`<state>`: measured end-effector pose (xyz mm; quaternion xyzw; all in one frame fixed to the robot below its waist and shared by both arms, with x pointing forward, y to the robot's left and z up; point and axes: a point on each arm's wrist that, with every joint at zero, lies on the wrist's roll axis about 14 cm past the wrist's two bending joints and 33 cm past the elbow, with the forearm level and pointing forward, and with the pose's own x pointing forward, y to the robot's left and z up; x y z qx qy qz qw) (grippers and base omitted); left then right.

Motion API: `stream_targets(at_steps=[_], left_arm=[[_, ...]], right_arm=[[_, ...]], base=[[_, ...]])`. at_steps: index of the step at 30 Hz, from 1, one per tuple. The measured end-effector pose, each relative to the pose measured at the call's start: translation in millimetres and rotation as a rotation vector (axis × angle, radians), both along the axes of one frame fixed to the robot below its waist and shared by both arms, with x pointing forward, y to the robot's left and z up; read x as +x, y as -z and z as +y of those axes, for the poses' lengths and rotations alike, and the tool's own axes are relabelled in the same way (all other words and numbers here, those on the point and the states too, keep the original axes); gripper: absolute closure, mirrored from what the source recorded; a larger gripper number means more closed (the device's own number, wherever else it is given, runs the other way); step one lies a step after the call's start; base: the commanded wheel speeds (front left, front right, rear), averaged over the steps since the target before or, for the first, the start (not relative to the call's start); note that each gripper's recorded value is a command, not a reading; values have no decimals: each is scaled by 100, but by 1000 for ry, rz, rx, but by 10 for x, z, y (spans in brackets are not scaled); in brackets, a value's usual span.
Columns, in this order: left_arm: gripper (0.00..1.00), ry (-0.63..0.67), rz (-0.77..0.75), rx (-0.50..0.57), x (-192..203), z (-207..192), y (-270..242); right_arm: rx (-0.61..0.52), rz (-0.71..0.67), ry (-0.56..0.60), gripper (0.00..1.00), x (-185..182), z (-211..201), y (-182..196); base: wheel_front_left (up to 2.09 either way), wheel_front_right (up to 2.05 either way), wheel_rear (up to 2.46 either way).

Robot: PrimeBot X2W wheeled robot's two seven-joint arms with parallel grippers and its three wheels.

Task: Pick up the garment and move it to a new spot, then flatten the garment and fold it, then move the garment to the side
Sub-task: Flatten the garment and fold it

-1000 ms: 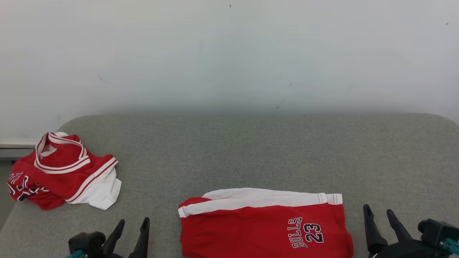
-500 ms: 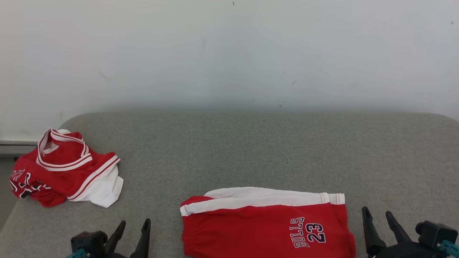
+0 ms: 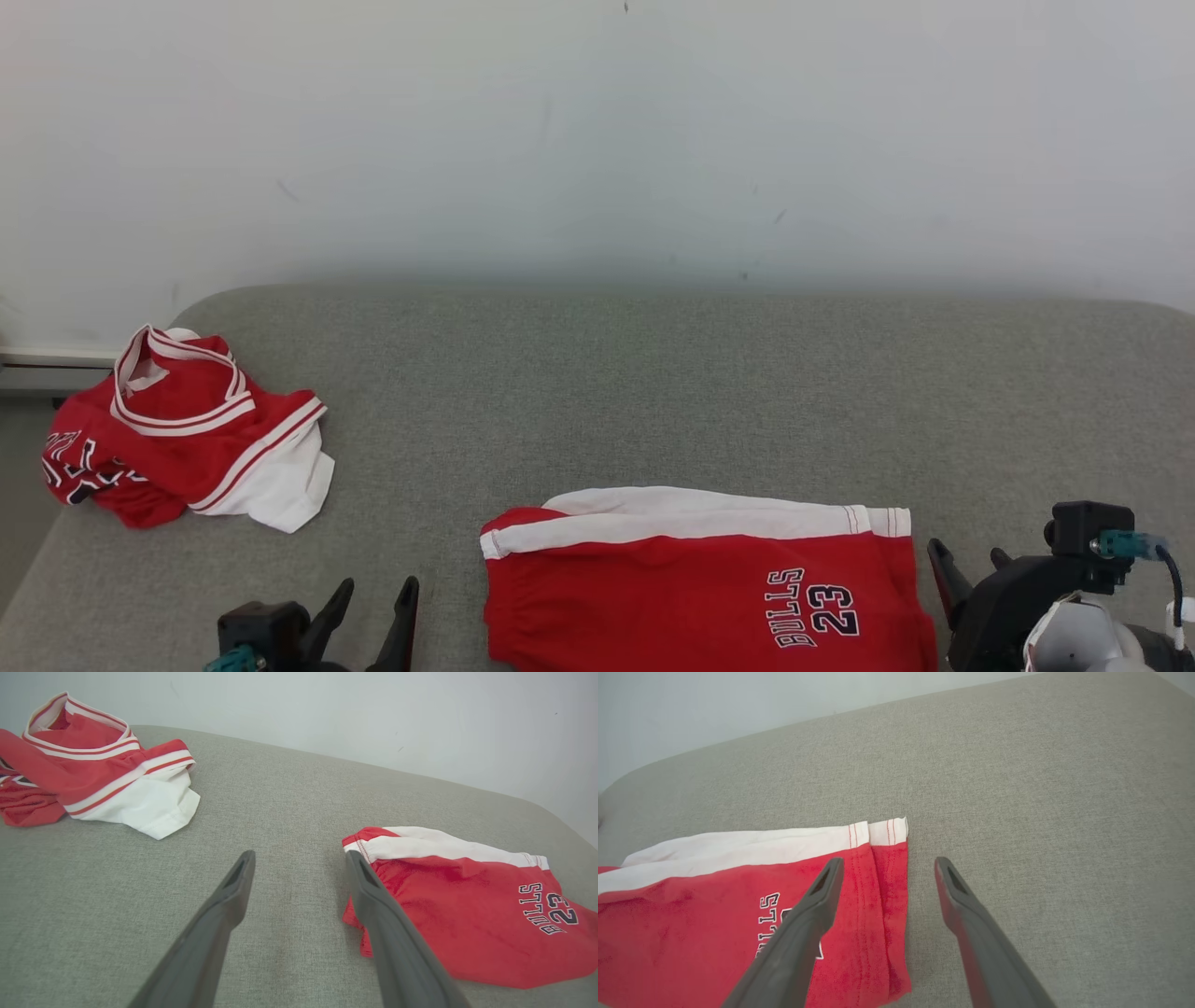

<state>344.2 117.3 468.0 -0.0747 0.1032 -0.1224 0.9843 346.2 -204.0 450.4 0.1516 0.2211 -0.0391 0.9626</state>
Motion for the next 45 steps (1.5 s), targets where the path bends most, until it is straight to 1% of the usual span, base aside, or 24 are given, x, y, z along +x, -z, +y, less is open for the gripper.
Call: stream_targets(at_steps=[6, 15, 24, 27, 29, 30, 32, 34, 36, 38, 40, 41, 42, 43, 45], left_arm=[[0, 12, 18, 0, -40, -53, 35], [0, -13, 53, 8, -53, 38, 110], [0, -37, 50, 9, 6, 113, 77], [0, -43, 55, 10, -1, 134, 94], [0, -44, 56, 12, -3, 139, 99], [0, -42, 56, 14, -5, 137, 101], [0, -41, 55, 20, -8, 136, 103], [0, -38, 55, 20, -14, 127, 106], [0, -35, 51, 31, -16, 125, 105], [0, -35, 41, 34, -10, 127, 91], [0, -36, 38, 34, -7, 128, 83], [0, -36, 37, 34, -7, 129, 82], [0, -36, 36, 34, -5, 130, 80], [0, -37, 32, 33, -2, 131, 72], [0, -39, 26, 32, 6, 134, 61]], right_arm=[[-11, 145, 0, 0, 77, -102, 184], [21, 302, -71, 0, 209, 116, 390], [45, 454, -91, 0, 134, 251, 703], [53, 471, -91, 0, 157, 278, 733], [63, 471, -97, 8, 195, 320, 718], [65, 476, -97, 8, 196, 328, 725], [67, 489, -95, 11, 179, 325, 758], [70, 495, -93, 13, 180, 325, 771], [71, 500, -92, 11, 193, 329, 778], [73, 504, -89, 13, 193, 325, 788], [79, 506, -83, 23, 192, 316, 800], [84, 507, -78, 26, 193, 308, 807], [86, 511, -74, 44, 193, 301, 814], [88, 512, -70, 52, 204, 294, 813], [99, 513, -60, 55, 219, 285, 810]], base=[[0, 0, 0], [0, 0, 0], [0, 0, 0], [0, 0, 0], [0, 0, 0], [0, 0, 0], [0, 0, 0], [0, 0, 0], [0, 0, 0], [0, 0, 0], [0, 0, 0], [0, 0, 0], [0, 0, 0], [0, 0, 0], [0, 0, 0]])
